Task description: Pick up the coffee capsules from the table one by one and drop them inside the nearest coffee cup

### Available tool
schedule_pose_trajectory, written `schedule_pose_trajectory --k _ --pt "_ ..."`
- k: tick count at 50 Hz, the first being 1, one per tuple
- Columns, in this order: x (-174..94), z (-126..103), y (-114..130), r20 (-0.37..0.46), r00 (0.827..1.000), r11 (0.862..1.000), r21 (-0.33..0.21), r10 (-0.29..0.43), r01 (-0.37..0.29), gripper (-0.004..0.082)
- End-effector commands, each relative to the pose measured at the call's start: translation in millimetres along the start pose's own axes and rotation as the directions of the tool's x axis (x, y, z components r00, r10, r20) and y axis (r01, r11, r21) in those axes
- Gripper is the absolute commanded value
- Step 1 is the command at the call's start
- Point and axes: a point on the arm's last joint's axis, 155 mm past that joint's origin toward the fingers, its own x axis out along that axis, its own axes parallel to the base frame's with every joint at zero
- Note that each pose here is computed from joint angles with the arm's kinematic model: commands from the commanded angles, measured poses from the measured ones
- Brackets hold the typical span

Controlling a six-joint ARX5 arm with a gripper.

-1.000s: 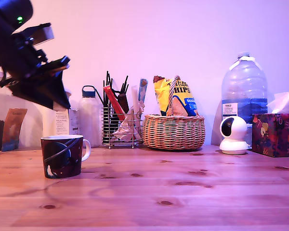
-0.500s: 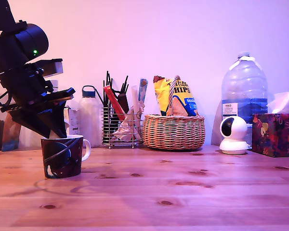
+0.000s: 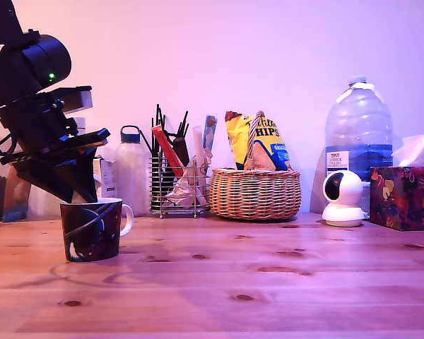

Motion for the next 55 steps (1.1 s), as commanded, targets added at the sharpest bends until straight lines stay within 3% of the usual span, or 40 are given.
schedule_pose_trajectory --k 1,7,9,13,16,30,39,42,49,55 --pt "-0.3 4.0 0.4 0.008 1.0 1.0 0.012 0.006 -0.006 0.0163" --pt "-0.4 5.2 2.8 0.012 1.0 1.0 0.013 0.019 -0.019 0.0201" --pt "-0.4 6.8 2.7 0.018 1.0 1.0 0.014 0.018 -0.018 0.0283" --pt "-1.4 9.7 3.2 0.025 0.999 1.0 0.004 0.021 -0.021 0.0548" --pt "-2.4 10.9 3.1 0.025 0.999 1.0 0.0 0.022 -0.022 0.0659" --pt "-12.4 23.0 -2.8 0.06 0.998 1.0 0.008 0.0 -0.001 0.0669" --pt "-43.7 41.0 -14.1 0.137 0.99 0.999 0.027 -0.031 0.027 0.0547" --pt "-56.3 43.1 -16.4 0.152 0.988 0.999 0.03 -0.03 0.026 0.0444" --pt "-85.3 44.7 -22.0 0.179 0.983 0.999 0.034 -0.029 0.024 0.0093" --pt "-107.6 46.1 -26.2 0.208 0.978 0.999 0.039 -0.028 0.021 0.0"
